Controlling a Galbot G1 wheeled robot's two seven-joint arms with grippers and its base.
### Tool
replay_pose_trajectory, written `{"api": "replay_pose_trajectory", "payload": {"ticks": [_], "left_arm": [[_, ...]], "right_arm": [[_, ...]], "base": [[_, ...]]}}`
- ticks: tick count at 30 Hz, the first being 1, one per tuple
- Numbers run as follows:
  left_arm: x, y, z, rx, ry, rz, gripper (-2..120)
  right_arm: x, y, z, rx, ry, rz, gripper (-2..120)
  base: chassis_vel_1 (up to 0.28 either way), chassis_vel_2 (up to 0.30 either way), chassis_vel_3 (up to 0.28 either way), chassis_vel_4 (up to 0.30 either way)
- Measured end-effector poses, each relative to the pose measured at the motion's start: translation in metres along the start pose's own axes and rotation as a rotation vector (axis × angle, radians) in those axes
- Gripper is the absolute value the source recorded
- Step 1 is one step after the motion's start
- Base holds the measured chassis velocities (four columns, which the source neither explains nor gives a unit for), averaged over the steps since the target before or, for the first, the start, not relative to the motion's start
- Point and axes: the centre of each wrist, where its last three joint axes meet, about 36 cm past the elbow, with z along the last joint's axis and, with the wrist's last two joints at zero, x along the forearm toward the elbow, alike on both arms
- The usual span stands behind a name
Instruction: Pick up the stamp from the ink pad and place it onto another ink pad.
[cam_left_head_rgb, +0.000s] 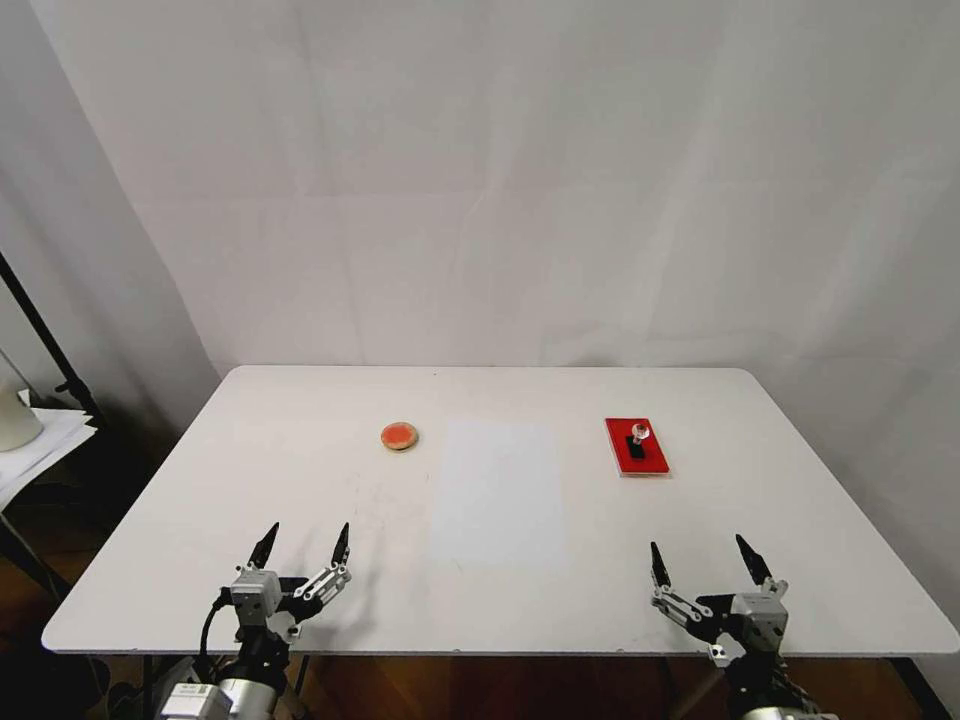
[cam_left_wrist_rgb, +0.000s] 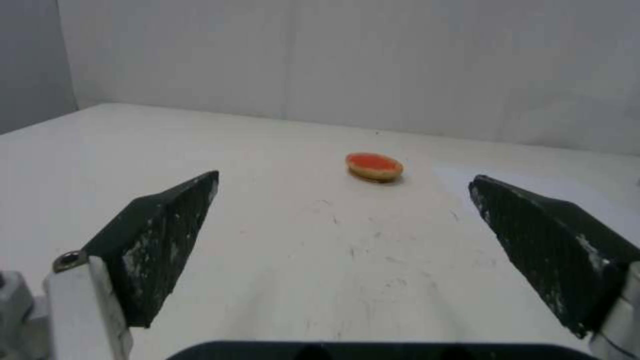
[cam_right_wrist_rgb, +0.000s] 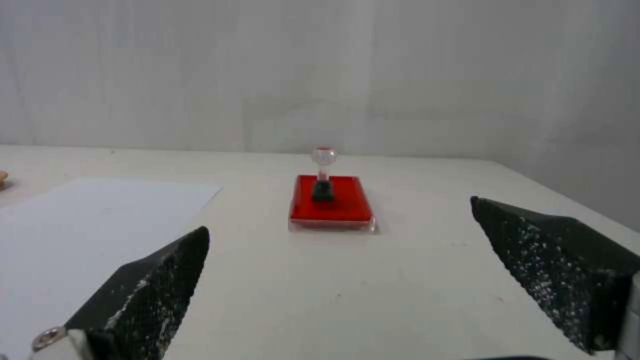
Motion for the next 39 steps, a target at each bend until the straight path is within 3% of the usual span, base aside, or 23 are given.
{"api": "replay_pose_trajectory", "payload": {"ticks": [13, 19, 25, 31, 39], "left_arm": [[0.0, 0.0, 0.0, 0.0, 0.0, 0.0, 100], [0.0, 0.0, 0.0, 0.0, 0.0, 0.0, 100], [0.0, 0.0, 0.0, 0.0, 0.0, 0.0, 100], [0.0, 0.0, 0.0, 0.0, 0.0, 0.0, 100], [0.0, 0.0, 0.0, 0.0, 0.0, 0.0, 100]], "right_arm": [[-0.008, -0.005, 0.007, -0.01, 0.013, 0.009, 100], [-0.068, -0.033, -0.006, -0.024, -0.006, -0.025, 100], [-0.132, -0.047, -0.016, -0.08, 0.071, -0.093, 100], [-0.188, -0.039, -0.015, -0.131, 0.12, -0.163, 100], [-0.237, -0.031, -0.005, -0.15, 0.162, -0.159, 100]], "base": [[0.0, 0.0, 0.0, 0.0], [0.0, 0.0, 0.0, 0.0], [0.0, 0.0, 0.0, 0.0], [0.0, 0.0, 0.0, 0.0], [0.0, 0.0, 0.0, 0.0]]}}
